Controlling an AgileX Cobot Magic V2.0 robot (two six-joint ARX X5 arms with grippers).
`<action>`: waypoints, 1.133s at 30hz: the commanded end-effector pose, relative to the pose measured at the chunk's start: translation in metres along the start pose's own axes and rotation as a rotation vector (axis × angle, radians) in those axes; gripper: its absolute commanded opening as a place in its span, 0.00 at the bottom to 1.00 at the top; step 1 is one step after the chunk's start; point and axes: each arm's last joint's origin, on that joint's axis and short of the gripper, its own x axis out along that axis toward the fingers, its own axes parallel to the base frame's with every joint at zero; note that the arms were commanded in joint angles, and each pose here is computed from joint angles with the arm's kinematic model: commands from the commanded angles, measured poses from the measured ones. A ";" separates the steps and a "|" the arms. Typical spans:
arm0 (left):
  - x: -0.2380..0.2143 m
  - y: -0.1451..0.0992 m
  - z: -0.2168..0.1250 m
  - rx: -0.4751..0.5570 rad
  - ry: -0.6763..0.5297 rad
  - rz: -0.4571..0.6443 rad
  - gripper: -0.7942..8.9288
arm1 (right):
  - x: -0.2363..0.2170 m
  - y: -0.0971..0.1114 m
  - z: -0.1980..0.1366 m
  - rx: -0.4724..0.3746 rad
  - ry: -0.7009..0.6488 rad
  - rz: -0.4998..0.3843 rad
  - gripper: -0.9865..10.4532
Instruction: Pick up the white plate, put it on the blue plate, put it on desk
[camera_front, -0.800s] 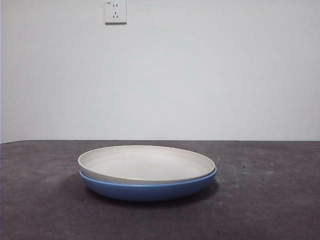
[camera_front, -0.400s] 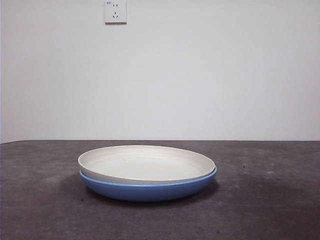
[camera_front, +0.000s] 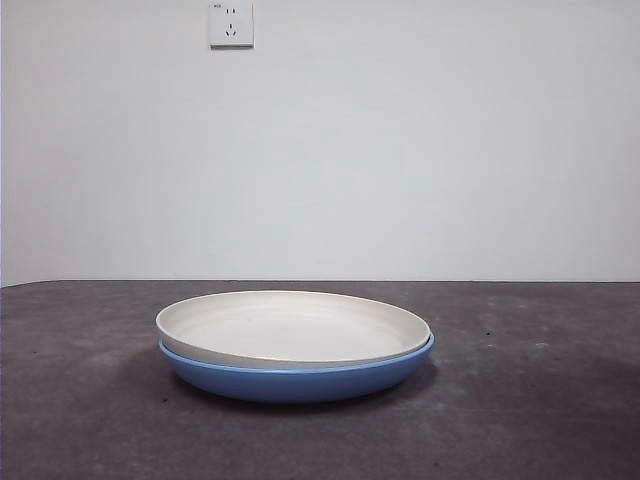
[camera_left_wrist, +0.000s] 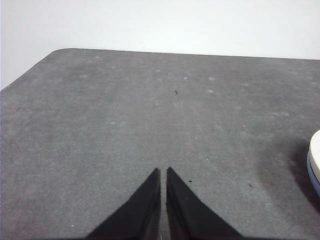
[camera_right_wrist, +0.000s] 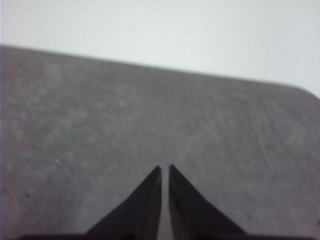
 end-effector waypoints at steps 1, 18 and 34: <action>0.002 0.001 -0.007 0.003 0.027 0.006 0.10 | 0.000 0.000 -0.005 0.013 0.039 -0.015 0.11; 0.002 0.001 -0.007 0.003 0.026 0.006 0.10 | 0.000 0.000 -0.005 0.012 0.039 -0.007 0.11; 0.002 0.001 -0.007 0.003 0.026 0.006 0.10 | 0.000 0.000 -0.005 0.012 0.040 -0.006 0.11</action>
